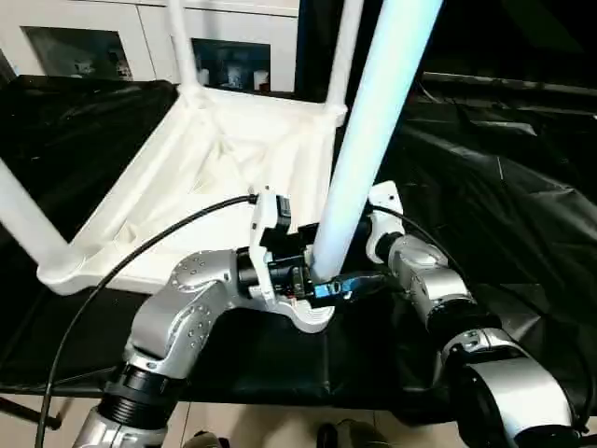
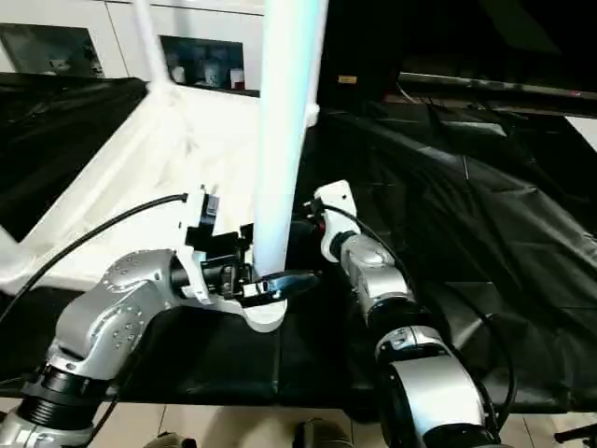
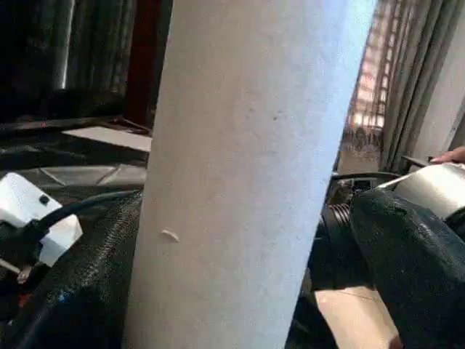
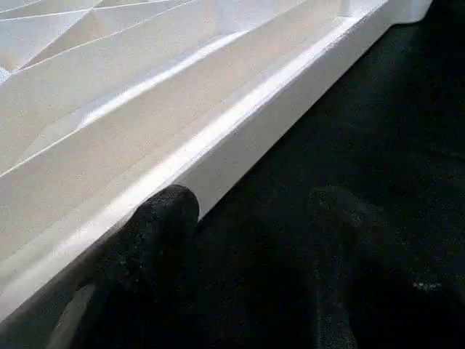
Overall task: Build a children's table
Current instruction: Rotate table base
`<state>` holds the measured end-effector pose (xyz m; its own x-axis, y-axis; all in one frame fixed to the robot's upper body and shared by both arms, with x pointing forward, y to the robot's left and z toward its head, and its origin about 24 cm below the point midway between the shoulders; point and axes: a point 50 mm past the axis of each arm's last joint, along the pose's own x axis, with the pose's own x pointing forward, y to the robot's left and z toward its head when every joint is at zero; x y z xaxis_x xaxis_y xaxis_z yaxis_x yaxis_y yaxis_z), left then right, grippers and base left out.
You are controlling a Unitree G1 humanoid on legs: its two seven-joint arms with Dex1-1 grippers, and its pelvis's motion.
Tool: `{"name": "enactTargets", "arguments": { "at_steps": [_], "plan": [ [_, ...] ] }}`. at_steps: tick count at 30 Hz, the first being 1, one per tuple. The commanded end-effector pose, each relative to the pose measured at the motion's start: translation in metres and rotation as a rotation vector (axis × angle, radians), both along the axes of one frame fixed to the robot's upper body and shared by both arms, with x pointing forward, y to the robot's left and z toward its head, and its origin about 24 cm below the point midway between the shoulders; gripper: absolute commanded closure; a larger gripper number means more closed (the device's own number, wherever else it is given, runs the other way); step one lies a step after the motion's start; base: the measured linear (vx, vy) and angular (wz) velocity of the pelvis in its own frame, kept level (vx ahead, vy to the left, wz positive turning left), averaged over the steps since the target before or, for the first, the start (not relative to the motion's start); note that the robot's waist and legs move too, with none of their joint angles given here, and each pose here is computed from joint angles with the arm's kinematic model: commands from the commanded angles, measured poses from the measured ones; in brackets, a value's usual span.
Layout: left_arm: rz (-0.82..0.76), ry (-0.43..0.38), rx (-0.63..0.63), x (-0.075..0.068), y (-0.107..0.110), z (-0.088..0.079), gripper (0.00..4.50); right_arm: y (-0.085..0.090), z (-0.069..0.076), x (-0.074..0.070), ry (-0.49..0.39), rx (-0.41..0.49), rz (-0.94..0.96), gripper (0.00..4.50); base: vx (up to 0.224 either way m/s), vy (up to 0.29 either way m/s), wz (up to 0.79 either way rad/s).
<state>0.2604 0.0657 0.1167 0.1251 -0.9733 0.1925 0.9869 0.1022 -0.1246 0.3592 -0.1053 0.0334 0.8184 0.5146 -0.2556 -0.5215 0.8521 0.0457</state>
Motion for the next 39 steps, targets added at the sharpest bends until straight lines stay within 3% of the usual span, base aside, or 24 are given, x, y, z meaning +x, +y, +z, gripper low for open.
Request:
{"name": "enactTargets", "arguments": {
  "at_steps": [1, 5, 12, 15, 20, 23, 26, 27, 31, 39],
  "plan": [
    [0.002, -0.005, 0.028, 0.001, -0.008, -0.004, 0.04, 0.014, 0.001, -0.002, -0.026, -0.001, 0.033, 1.50, 0.000, 0.000, 0.00],
    [0.143, -0.057, 0.082, 0.018, 0.006, -0.004, 0.04, -0.008, 0.009, 0.006, -0.074, 0.001, -0.109, 1.50, 0.000, 0.000, 0.00],
    [0.192, -0.125, 0.188, 0.023, 0.037, -0.004, 0.04, -0.040, 0.023, 0.007, -0.137, 0.018, -0.085, 1.50, 0.000, 0.000, 0.00],
    [0.166, -0.147, 0.286, 0.021, 0.052, -0.011, 0.04, -0.053, 0.024, -0.005, -0.156, -0.057, 0.081, 1.50, 0.000, 0.000, 0.00],
    [0.085, -0.137, 0.382, 0.019, 0.068, -0.020, 0.42, -0.073, 0.024, -0.027, -0.128, -0.141, 0.284, 1.50, 0.000, 0.000, 0.00],
    [0.028, -0.163, 0.497, 0.022, 0.078, -0.025, 0.81, -0.089, 0.031, -0.045, -0.100, -0.179, 0.411, 1.50, 0.000, 0.000, 0.00],
    [-0.041, -0.162, 0.572, 0.023, 0.084, -0.030, 0.86, -0.097, 0.042, -0.057, -0.080, -0.195, 0.501, 1.50, 0.000, 0.000, 0.00],
    [-0.069, -0.165, 0.618, 0.024, 0.086, -0.033, 1.11, -0.099, 0.046, -0.061, -0.073, -0.201, 0.530, 1.50, 0.000, 0.000, 0.00],
    [-0.108, -0.189, 0.727, 0.029, 0.090, -0.039, 1.31, -0.100, 0.056, -0.072, -0.041, -0.204, 0.616, 1.50, 0.000, 0.000, 0.00],
    [-0.118, -0.229, 0.829, 0.045, 0.092, -0.043, 1.82, -0.095, 0.059, -0.088, 0.028, -0.204, 0.720, 1.50, 0.000, 0.000, 0.00]
  ]
}}
